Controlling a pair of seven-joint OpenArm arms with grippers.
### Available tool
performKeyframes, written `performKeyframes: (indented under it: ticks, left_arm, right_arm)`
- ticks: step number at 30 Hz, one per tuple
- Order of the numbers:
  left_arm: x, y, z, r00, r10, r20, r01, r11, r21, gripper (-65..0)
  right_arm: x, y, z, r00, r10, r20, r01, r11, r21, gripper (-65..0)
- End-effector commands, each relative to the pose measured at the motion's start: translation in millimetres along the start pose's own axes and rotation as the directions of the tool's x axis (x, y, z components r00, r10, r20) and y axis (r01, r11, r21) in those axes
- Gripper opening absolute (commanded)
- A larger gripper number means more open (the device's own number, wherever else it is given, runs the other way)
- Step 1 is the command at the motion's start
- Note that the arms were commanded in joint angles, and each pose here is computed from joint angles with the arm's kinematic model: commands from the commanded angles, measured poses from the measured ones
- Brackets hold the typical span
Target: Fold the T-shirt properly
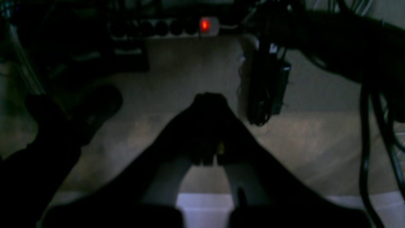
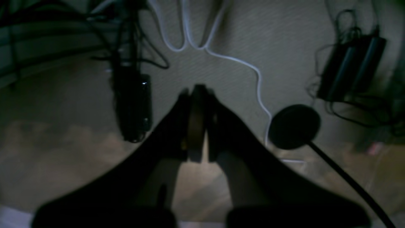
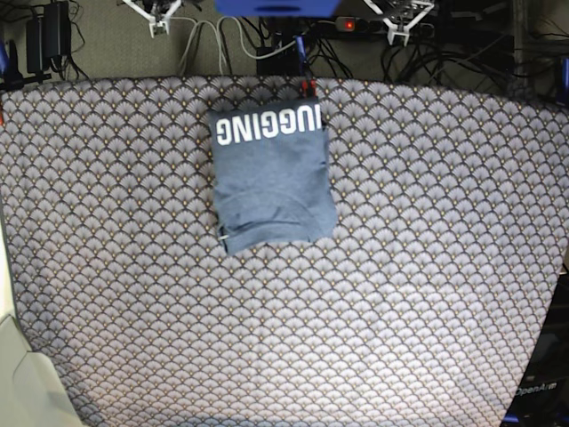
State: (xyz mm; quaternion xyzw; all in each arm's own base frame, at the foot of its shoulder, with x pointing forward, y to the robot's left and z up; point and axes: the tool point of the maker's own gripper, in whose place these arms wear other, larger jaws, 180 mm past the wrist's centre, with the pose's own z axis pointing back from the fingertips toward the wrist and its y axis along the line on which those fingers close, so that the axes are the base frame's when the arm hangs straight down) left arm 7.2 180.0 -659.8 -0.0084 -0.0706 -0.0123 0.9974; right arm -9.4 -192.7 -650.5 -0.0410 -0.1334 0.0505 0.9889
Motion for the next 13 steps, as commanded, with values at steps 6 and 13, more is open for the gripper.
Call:
performKeyframes:
  ticks: [6,13]
  left_arm:
    - [20,8,-1,0.999,-0.006,0.038,0.006,1.0,0.018,-64.6]
    - [23,8,-1,0.999,-0.004,0.049,0.003,1.0,0.018,-64.6]
  right_arm:
    - [13,14,-3,1.0,-0.004,0.028,0.004,1.0,-0.008,-65.0]
    - [18,-5,-2,0.998,0.035,0.055,-0.028,0.993,-0.113,-65.0]
